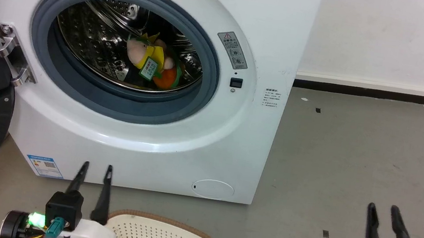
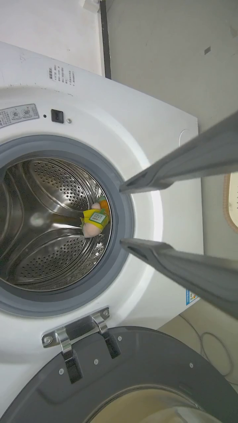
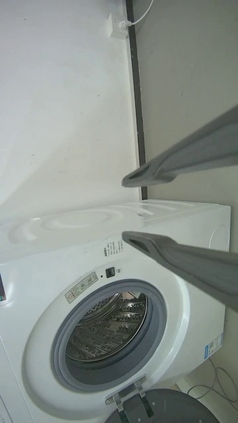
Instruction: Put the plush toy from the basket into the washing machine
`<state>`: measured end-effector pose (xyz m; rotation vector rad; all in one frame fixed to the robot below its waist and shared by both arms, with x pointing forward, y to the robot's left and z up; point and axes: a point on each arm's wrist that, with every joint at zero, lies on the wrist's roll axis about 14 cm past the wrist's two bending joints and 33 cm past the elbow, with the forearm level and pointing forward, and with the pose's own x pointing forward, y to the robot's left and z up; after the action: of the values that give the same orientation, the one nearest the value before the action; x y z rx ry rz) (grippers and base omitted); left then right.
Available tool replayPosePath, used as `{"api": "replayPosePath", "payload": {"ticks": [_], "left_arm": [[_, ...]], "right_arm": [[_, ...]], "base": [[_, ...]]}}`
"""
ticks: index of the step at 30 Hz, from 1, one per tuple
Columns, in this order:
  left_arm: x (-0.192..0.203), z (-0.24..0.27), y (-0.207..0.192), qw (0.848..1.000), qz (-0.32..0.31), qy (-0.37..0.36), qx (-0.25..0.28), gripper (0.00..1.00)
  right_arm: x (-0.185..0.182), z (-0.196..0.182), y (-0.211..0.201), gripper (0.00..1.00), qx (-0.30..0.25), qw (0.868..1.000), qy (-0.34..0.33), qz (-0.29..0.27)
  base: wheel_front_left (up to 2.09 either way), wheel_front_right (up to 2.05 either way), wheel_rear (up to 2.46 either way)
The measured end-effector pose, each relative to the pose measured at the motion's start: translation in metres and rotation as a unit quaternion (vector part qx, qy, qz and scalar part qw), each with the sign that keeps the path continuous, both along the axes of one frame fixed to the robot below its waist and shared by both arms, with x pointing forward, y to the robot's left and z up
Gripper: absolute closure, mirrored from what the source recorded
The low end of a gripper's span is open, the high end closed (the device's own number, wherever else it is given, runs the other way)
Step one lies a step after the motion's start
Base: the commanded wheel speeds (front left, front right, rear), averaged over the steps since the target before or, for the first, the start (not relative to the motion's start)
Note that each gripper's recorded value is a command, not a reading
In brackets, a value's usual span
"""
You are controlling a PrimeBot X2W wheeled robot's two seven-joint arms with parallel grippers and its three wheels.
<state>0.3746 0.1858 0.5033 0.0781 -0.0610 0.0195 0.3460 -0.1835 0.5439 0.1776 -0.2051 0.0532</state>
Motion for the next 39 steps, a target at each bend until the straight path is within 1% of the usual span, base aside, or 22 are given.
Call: {"api": "replayPosePath", "payload": {"ticks": [14, 39], "left_arm": [[0.001, 0.002, 0.000, 1.000, 0.000, 0.002, -0.003, 1.00], [0.004, 0.011, -0.004, 1.000, -0.003, 0.003, -0.007, 1.00]], "right_arm": [[0.001, -0.003, 0.002, 1.00, -0.006, 1.000, 0.010, 0.003], [0.005, -0.009, 0.008, 1.00, -0.032, 0.999, 0.034, 0.013]], "base": [[0.00, 0.00, 0.00], [0.00, 0.00, 0.00]]}}
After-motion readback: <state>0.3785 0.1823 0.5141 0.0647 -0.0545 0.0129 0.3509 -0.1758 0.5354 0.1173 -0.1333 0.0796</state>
